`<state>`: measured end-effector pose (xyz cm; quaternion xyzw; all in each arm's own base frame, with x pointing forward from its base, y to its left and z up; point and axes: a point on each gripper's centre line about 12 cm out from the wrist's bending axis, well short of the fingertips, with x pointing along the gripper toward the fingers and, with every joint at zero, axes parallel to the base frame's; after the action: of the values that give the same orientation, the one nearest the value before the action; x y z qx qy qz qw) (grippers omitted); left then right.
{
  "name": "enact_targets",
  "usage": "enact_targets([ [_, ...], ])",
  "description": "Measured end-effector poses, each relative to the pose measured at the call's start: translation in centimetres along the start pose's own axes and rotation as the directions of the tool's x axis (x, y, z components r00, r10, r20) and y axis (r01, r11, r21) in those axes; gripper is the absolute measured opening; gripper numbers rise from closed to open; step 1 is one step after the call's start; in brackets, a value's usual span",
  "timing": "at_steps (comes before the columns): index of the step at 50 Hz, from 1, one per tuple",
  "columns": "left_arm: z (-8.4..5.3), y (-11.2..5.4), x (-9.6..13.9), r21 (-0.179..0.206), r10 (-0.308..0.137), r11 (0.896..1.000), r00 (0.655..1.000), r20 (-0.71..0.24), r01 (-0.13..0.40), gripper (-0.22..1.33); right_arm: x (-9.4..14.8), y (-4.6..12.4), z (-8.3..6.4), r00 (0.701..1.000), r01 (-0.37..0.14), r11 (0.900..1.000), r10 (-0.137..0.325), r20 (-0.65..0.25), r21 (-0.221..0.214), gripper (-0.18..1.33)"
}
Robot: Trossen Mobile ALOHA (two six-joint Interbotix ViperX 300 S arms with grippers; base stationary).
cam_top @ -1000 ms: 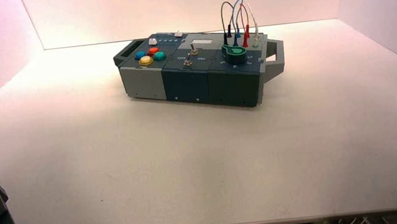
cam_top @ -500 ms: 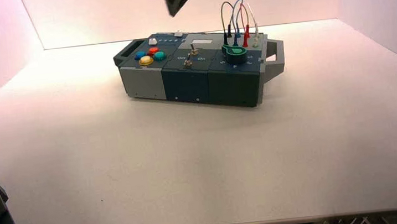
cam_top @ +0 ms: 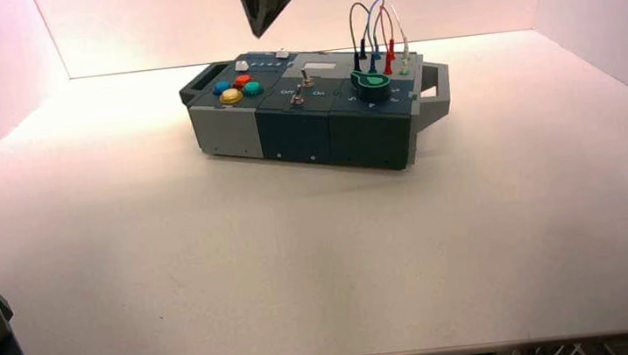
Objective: Push the red button with the right gripper.
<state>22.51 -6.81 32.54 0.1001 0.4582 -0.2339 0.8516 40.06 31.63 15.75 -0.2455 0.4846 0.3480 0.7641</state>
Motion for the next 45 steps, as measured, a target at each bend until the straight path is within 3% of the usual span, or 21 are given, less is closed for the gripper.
enact_targets([
  [30, 0.1, 0.2, 0.5, -0.005, -0.004, 1.000, 1.000, -0.017, 0.004, -0.16, 4.3, 0.3, 1.6, 0.999, -0.015, 0.9996, 0.015, -0.029, -0.023, -0.14],
  [45, 0.1, 0.1, 0.5, -0.002, -0.005, 1.000, 1.000, -0.017, 0.005, -0.16, 5.7, 0.3, 1.7, 0.999, -0.022, 0.9994, 0.020, -0.050, -0.027, -0.13],
])
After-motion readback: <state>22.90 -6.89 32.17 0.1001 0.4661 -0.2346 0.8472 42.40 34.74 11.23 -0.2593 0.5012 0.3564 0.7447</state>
